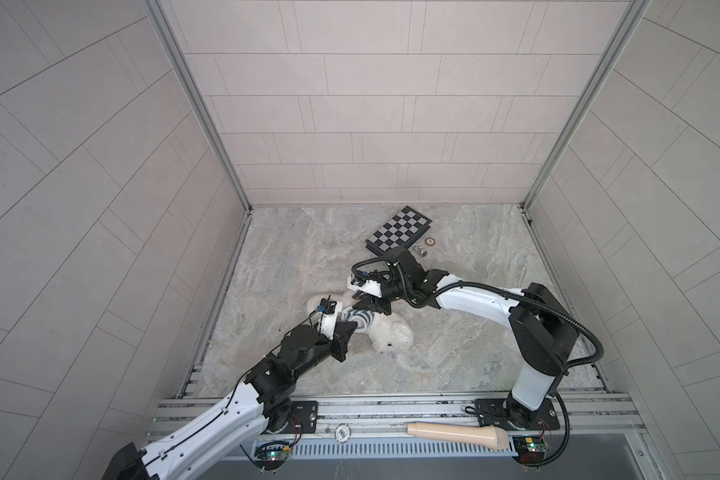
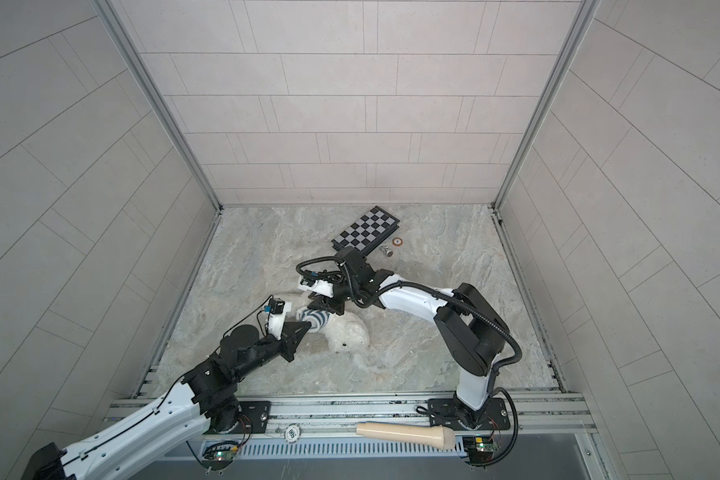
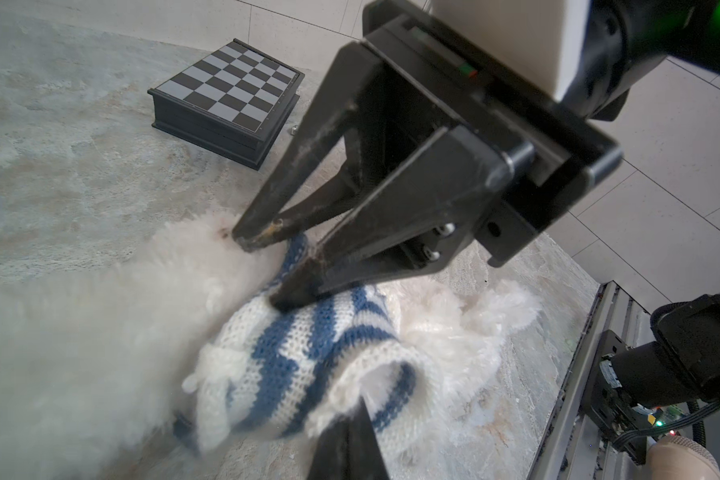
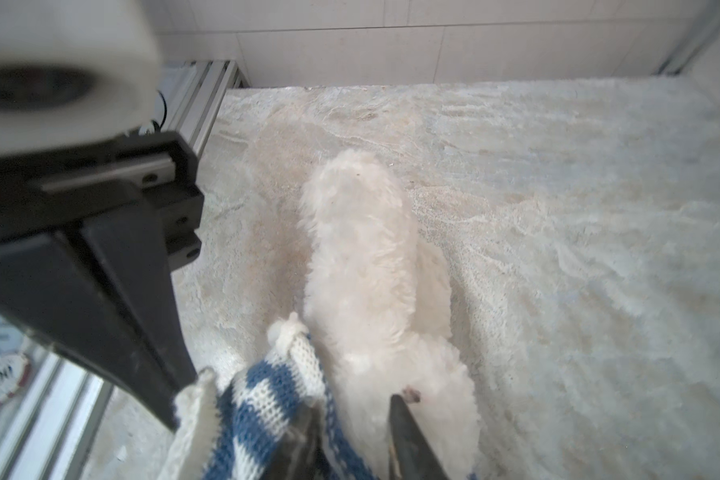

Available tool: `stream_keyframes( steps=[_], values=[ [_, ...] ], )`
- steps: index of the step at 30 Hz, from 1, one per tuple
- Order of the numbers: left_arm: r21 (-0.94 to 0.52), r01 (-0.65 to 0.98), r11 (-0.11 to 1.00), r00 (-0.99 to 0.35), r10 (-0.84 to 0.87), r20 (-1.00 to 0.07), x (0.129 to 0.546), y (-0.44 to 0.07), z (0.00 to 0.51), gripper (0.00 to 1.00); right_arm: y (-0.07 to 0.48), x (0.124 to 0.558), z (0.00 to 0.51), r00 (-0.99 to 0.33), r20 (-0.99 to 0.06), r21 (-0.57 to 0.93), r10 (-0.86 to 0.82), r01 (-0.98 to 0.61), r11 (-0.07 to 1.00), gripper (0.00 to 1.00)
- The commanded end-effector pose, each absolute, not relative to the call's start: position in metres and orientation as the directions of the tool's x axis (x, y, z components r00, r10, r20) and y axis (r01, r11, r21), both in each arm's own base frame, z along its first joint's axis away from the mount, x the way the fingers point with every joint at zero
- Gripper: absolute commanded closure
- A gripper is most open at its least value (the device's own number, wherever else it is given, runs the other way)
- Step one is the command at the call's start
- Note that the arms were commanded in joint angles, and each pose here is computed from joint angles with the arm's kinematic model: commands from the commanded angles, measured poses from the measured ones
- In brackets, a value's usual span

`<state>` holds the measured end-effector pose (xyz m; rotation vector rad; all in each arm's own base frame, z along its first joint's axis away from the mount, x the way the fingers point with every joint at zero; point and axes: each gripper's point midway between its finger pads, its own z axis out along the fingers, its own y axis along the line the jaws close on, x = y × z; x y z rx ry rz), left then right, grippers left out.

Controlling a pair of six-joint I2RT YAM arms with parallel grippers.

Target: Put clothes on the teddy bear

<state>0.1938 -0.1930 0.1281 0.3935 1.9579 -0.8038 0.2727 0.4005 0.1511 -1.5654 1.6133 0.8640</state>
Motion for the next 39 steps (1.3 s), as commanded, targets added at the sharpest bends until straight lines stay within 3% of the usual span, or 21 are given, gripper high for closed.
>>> stream_keyframes(
  steps=[1,2,8,13,15,27,34,35,39],
  values=[
    [-0.354,0.576,0.737,-0.476,-0.050,-0.878,0.196,-0.192,0.130,1.00,0.396,0.273,0.141,0.030,-0.832,-0.039,-0.553,-0.999,0.003,0.95],
    [-0.353,0.575,0.738,-0.474,-0.051,-0.879,0.196,-0.192,0.131,1.00,0.396,0.276,0.142,0.031,-0.831,-0.045,-0.555,-0.999,0.013,1.00],
    [-0.347,0.571,0.744,-0.467,-0.053,-0.883,0.195,-0.189,0.133,1.00,0.391,0.321,0.142,-0.042,-0.808,-0.101,-0.587,-0.973,0.209,1.00],
    [-0.346,0.586,0.733,-0.463,-0.048,-0.885,0.192,-0.190,0.136,1.00,0.373,0.368,0.139,-0.202,-0.807,-0.087,-0.555,-0.889,0.450,1.00],
    [-0.348,0.589,0.730,-0.463,-0.048,-0.885,0.191,-0.190,0.135,1.00,0.370,0.377,0.139,-0.228,-0.814,-0.073,-0.534,-0.872,0.484,1.00],
    [-0.315,0.551,0.773,-0.426,-0.065,-0.903,0.191,-0.179,0.149,1.00,0.353,0.390,0.112,-0.295,-0.777,-0.080,-0.556,-0.829,0.553,1.00],
    [-0.315,0.515,0.797,-0.407,-0.096,-0.908,0.195,-0.171,0.153,1.00,0.365,0.359,0.145,-0.181,-0.855,-0.067,-0.485,-0.891,0.450,1.00],
    [-0.320,0.511,0.798,-0.409,-0.102,-0.907,0.196,-0.171,0.153,1.00,0.366,0.353,0.151,-0.162,-0.867,-0.070,-0.471,-0.897,0.437,0.98],
    [-0.341,0.502,0.795,-0.402,-0.135,-0.906,0.198,-0.171,0.163,1.00,0.369,0.328,0.178,-0.083,-0.913,-0.075,-0.399,-0.928,0.366,0.74]
  ],
)
